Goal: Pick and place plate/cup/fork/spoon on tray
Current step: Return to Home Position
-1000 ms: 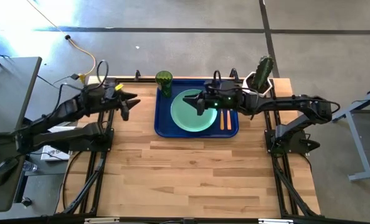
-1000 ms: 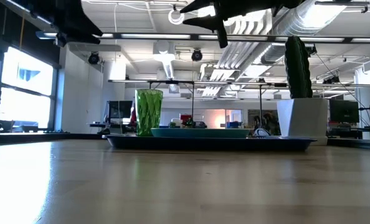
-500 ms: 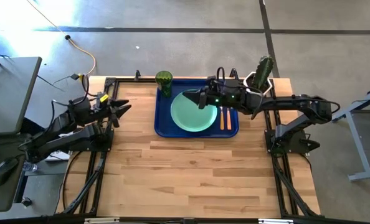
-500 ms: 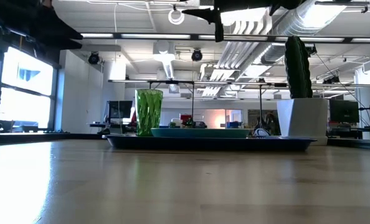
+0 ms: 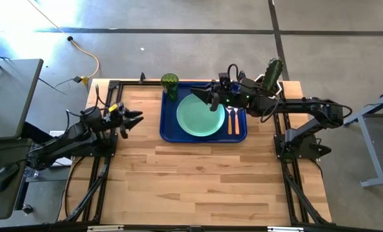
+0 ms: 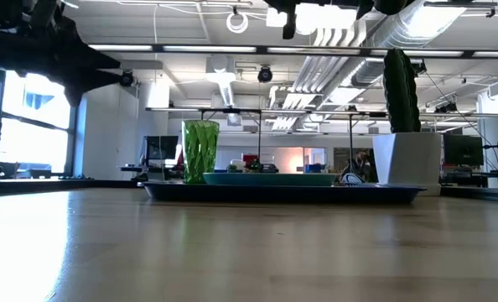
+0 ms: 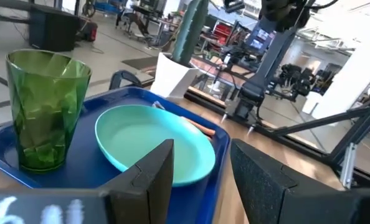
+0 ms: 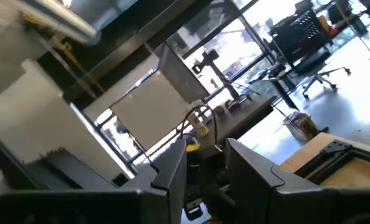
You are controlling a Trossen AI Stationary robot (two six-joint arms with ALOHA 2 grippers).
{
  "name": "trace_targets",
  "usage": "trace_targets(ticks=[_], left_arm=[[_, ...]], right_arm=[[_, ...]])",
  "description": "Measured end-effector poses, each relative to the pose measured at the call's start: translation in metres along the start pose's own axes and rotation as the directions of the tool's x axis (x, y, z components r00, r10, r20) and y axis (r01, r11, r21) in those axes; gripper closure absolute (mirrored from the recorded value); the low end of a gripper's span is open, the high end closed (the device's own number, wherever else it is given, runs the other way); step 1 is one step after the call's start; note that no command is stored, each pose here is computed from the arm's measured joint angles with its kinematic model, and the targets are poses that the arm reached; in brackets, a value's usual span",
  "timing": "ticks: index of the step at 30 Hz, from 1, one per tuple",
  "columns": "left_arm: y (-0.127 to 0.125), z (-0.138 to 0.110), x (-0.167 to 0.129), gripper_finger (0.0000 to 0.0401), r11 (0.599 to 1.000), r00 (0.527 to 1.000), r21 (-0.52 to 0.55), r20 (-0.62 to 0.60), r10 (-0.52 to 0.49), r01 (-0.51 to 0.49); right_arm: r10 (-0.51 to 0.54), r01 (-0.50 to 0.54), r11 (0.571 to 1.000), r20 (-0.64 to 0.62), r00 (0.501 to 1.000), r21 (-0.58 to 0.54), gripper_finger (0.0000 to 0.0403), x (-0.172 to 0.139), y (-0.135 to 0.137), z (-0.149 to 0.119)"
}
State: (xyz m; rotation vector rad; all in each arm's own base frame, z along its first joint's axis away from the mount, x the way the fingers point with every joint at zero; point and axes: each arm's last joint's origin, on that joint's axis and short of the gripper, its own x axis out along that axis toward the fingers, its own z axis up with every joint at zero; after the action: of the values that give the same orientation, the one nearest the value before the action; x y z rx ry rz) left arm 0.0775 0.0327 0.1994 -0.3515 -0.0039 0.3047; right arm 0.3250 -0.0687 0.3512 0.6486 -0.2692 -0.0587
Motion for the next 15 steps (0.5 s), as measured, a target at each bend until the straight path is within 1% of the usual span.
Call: trace_targets(ticks=[2,4,8,11,12,15], left_arm=[[0.002,-0.005,0.003,0.0254,1.0,1.0,0.001,0.0,0.0,0.0],[0.003,-0.009,0.005,0.0254,1.0,1.0,0.002,0.005,-0.009,0.009],[0.003,-0.014,0.008,0.0254,0.999,0.999,0.0,0.034,-0.041,0.042],[0.003,-0.017,0.01,0.0254,0.998,0.997,-0.007,0.048,-0.058,0.059],[0.003,-0.018,0.01,0.0254,0.998,0.997,-0.015,0.048,-0.063,0.064],[0.003,-0.024,0.013,0.0254,0.995,0.996,-0.05,0.035,-0.082,0.084]], right_arm=[[0.019,-0.02,0.999,-0.017,1.0,-0.03,0.03,0.0,-0.001,0.0],[0.043,-0.045,0.998,-0.039,0.998,-0.035,0.03,0.0,-0.002,0.001],[0.09,-0.087,0.995,-0.075,0.993,0.054,0.03,-0.003,-0.006,0.008],[0.143,-0.135,0.988,-0.105,0.984,0.077,0.03,-0.007,-0.01,0.017],[0.155,-0.147,0.987,-0.11,0.982,0.071,0.03,-0.009,-0.011,0.021],[0.17,-0.171,0.985,-0.099,0.98,0.002,0.03,-0.014,-0.01,0.031]])
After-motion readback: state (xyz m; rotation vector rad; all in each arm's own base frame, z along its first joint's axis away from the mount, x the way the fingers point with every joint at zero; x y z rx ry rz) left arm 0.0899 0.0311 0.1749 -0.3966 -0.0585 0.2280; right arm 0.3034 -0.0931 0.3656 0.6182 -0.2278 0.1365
